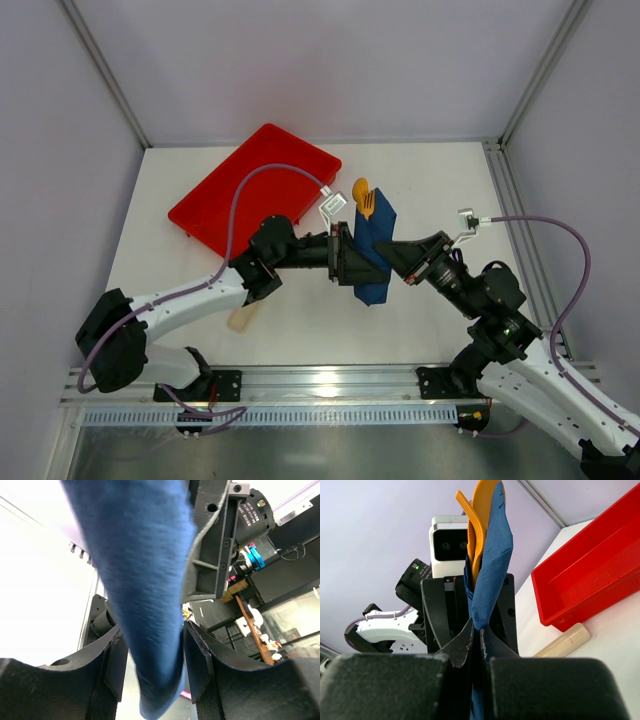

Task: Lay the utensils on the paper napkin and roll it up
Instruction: Roll the napkin.

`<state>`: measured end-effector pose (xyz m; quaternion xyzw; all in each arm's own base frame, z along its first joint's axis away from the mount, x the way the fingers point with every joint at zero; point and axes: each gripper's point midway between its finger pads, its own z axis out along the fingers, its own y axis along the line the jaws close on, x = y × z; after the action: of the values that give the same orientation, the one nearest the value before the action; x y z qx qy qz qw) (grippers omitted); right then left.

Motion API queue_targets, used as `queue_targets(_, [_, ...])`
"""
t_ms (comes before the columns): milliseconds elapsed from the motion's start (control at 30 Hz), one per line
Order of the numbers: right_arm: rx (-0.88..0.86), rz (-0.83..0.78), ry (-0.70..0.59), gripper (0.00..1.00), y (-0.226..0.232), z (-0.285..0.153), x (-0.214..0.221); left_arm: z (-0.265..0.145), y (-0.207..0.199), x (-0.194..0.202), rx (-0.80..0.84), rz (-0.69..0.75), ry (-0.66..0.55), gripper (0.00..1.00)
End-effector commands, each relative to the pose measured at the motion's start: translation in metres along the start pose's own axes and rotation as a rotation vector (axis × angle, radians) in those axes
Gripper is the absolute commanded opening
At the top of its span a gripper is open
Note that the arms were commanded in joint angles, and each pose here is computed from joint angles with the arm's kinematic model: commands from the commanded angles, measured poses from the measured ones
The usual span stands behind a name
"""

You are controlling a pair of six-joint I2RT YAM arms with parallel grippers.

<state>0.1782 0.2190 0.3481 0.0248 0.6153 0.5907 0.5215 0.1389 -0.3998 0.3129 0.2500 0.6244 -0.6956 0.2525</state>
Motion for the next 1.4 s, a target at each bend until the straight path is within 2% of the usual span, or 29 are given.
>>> queue_targets(0, [-0.031,-0.01,-0.052,0.04,0.01,0.001,-0.014,-0.007,-0.007,-0.008,-0.015,0.054,-0.028,0.5])
queue_targets(400, [-0.028,-0.008,-0.05,0.04,0.008,0.001,-0.012,-0.01,-0.006,-0.011,0.005,0.044,-0.055,0.43])
queue_targets(600, [-0.016,-0.005,-0.044,0.04,0.003,0.001,-0.009,-0.011,-0.005,-0.012,0.002,0.04,-0.067,0.3])
queue_targets(633, [-0.017,-0.005,-0.045,0.04,0.004,0.001,-0.009,-0.011,-0.006,-0.012,0.003,0.041,-0.067,0.27])
queue_targets(667, [-0.014,-0.003,-0.045,0.04,0.002,0.001,-0.008,-0.012,-0.006,-0.013,0.004,0.045,-0.068,0.19])
queue_targets(767, [-0.005,-0.003,-0.053,0.04,0.0,0.0,-0.009,-0.011,-0.007,-0.013,0.007,0.044,-0.066,0.1])
queue_targets(967, [0.001,-0.006,-0.054,0.04,-0.003,0.0,-0.008,-0.01,-0.003,-0.011,0.0,0.04,-0.059,0.0])
queue_targets(1033, [0.009,-0.01,-0.049,0.05,-0.006,0.001,-0.006,-0.011,-0.001,-0.011,-0.007,0.037,-0.058,0.0])
queue_targets(1133, [0.034,-0.023,-0.058,0.13,-0.011,0.001,-0.008,-0.015,0.002,-0.015,-0.025,0.041,-0.07,0.0])
queue_targets(1167, [0.041,-0.028,-0.064,0.19,-0.012,0.002,-0.01,-0.015,0.007,-0.015,-0.045,0.031,-0.073,0.0])
queue_targets(1233, [0.055,-0.044,-0.074,0.25,-0.014,0.001,-0.014,-0.019,0.012,-0.019,-0.068,0.032,-0.084,0.0])
queue_targets(1267, [0.059,-0.047,-0.085,0.35,-0.012,0.001,-0.018,-0.02,0.016,-0.018,-0.08,0.025,-0.082,0.0])
queue_targets(1367, [0.098,-0.071,-0.119,0.49,-0.016,-0.002,-0.029,-0.023,0.022,-0.023,-0.103,0.021,-0.096,0.0])
